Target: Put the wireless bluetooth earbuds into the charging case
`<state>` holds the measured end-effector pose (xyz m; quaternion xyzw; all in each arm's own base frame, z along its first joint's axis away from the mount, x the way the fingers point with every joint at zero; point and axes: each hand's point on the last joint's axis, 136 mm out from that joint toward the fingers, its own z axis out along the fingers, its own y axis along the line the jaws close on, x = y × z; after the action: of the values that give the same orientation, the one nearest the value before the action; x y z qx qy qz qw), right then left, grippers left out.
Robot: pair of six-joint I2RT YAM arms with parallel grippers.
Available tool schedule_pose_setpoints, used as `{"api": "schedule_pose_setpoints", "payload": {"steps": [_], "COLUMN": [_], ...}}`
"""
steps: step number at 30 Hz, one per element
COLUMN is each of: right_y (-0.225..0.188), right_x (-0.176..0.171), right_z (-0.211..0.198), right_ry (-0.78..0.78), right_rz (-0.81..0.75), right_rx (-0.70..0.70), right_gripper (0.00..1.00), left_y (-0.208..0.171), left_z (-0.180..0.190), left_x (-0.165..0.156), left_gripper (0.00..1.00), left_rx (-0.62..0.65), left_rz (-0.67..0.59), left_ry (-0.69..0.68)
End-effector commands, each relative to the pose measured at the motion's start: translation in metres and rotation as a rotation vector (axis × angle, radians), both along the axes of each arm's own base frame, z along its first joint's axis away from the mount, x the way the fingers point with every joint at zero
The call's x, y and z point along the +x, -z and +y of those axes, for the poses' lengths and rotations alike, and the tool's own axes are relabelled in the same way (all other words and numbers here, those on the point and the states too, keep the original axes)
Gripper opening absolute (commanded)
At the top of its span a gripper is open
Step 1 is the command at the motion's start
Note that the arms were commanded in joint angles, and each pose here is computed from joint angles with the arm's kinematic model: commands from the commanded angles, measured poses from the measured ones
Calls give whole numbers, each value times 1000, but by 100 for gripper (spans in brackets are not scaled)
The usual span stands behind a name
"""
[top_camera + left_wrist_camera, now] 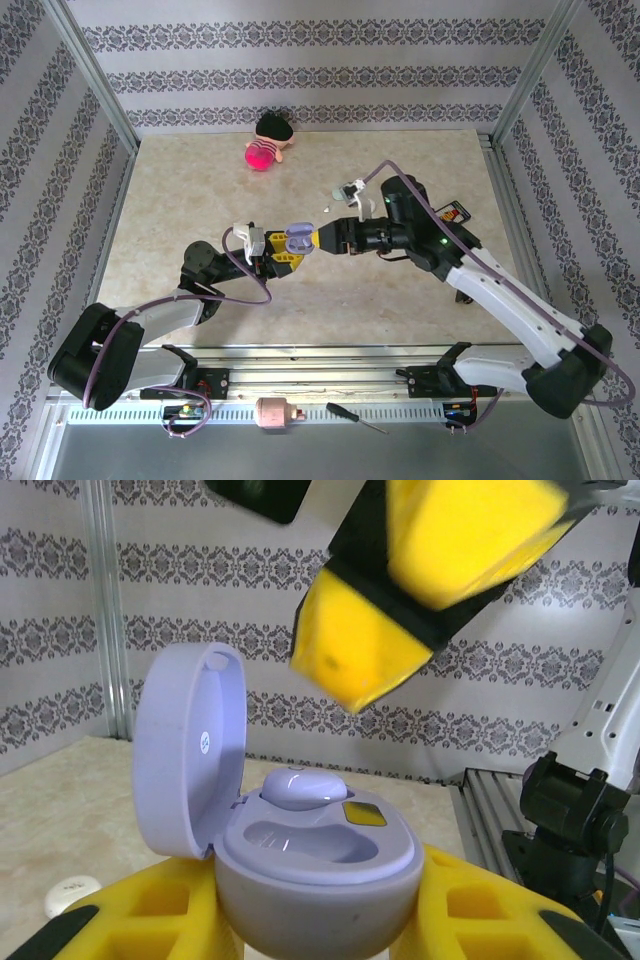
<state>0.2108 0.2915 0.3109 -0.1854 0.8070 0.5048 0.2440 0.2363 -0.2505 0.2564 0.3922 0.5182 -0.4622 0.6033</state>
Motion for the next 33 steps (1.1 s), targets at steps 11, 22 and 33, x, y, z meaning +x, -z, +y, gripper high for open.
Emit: {"api": "schedule_pose_setpoints", "payload": {"steps": [11,22,33], "right_y": [37,133,201], "right_x": [34,81,104], "right_z": [-48,-32,27], "right_ry": [268,323,240], "right_rz": [-81,40,265], "right_rx": [-32,-280,-328], "right_gripper": [52,52,52], "left_y": [-13,4,22], "left_z": [-2,17,66], "left_x": [-19,-10,35], "left_gripper": [23,23,23], "left_rx": [36,99,70], "left_rz": [-223,-173,-90], "left_ry": [29,-130,-433]}}
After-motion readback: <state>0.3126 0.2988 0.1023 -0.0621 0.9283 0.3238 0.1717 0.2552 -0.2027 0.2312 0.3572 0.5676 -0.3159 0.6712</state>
